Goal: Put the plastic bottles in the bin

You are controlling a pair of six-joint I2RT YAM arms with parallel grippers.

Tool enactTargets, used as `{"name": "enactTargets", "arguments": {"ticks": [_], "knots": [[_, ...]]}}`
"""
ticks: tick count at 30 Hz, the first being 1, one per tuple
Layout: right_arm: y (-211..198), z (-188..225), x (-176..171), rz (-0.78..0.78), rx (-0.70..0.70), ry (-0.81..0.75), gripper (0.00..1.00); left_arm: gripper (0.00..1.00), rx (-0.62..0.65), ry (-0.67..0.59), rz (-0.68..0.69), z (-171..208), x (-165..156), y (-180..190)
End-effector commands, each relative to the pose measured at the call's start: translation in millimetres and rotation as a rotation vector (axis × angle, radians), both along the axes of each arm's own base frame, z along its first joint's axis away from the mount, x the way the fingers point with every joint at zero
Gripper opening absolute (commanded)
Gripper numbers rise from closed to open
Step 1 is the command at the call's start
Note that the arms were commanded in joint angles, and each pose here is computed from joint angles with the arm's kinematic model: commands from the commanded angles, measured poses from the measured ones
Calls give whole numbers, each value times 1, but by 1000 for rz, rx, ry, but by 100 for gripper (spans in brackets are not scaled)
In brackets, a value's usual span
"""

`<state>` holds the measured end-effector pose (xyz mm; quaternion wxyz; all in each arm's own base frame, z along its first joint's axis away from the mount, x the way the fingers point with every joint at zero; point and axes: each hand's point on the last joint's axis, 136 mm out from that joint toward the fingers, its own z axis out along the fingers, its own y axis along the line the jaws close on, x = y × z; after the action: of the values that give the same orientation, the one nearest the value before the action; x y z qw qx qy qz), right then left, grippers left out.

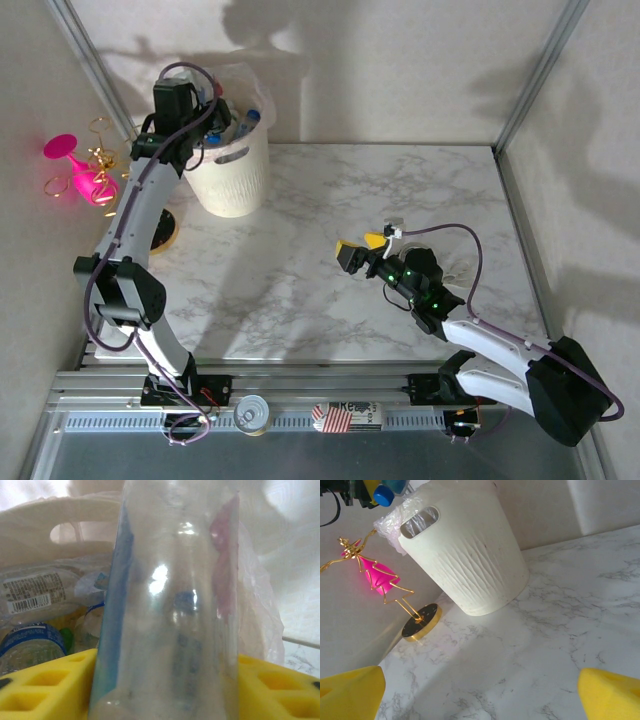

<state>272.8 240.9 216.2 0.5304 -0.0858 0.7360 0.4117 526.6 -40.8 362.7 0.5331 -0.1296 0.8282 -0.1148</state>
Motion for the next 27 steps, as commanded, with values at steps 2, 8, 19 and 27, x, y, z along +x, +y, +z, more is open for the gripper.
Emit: {"name": "enactTargets", "arguments": {"ticks": [2,8,19,27], "knots": [[-5,0,1,-22,-6,-15,99,99,-25,-31,3,15,2,-3],[-4,1,2,-21,-6,-17,99,100,-21,-73,26,33,-4,1],[-1,0,3,-10,-7,-12,99,100,-84,-191,-23,73,-37,-6],[-15,-11,30,-155,-177,35,99,100,-200,-322,-136,84,-94,-28]]}}
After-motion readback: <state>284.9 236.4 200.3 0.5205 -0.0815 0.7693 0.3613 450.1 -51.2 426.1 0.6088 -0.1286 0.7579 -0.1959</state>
